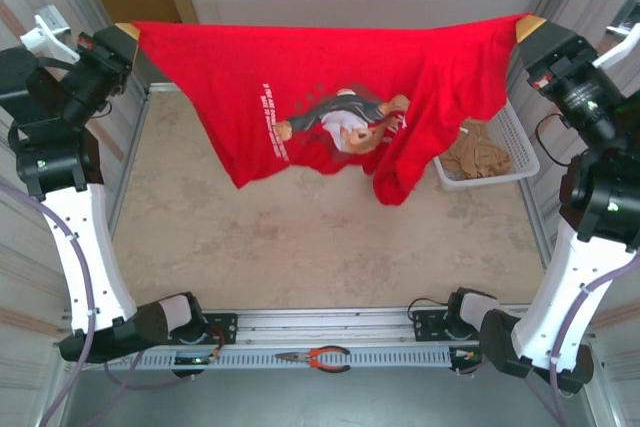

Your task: Fold the inside-out t-shirt

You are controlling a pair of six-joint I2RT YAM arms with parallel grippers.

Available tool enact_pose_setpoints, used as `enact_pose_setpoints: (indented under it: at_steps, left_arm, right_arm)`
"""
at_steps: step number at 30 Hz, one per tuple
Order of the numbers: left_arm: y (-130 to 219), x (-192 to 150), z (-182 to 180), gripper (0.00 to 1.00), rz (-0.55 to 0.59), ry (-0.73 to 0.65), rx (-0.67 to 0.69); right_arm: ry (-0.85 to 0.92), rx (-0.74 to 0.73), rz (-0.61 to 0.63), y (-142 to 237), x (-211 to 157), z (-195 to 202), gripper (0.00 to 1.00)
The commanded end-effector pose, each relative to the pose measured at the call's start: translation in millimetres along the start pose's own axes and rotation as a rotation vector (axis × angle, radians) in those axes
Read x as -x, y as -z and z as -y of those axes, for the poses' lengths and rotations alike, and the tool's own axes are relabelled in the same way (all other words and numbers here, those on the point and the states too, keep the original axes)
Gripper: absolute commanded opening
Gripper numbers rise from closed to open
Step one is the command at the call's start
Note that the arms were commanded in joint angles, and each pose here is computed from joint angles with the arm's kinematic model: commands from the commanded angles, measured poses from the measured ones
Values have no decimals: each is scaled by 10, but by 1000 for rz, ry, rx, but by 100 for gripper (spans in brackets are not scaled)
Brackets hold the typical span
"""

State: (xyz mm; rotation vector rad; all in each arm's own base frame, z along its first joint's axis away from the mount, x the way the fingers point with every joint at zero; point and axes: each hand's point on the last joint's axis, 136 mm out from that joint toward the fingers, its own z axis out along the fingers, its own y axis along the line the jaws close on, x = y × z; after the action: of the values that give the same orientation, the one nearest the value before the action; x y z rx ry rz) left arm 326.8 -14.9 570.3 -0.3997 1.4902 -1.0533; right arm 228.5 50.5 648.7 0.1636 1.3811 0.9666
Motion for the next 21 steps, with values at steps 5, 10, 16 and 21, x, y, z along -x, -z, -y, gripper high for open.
enact_pose_setpoints:
  at_steps: [5, 10, 16, 21]
  left_arm:
    - [-276, -63, -527, 0, -37, 25, 89]
    - [-663, -350, -1164, 0, -127, 67, 173]
    - [-1239, -500, -1557, 0, -187, 80, 204]
    - [-1659, -220, -1330, 0, -162, 54, 164]
  right_arm:
    - [-46, -30, -6, -235, -12, 411, 0]
    - [-130, -85, -106, -606, -404, 1062, 0]
    - [-159, -135, -220, -1250, -821, 1636, 0]
    - [-196, -45, -251, -1880, -747, 1625, 0]
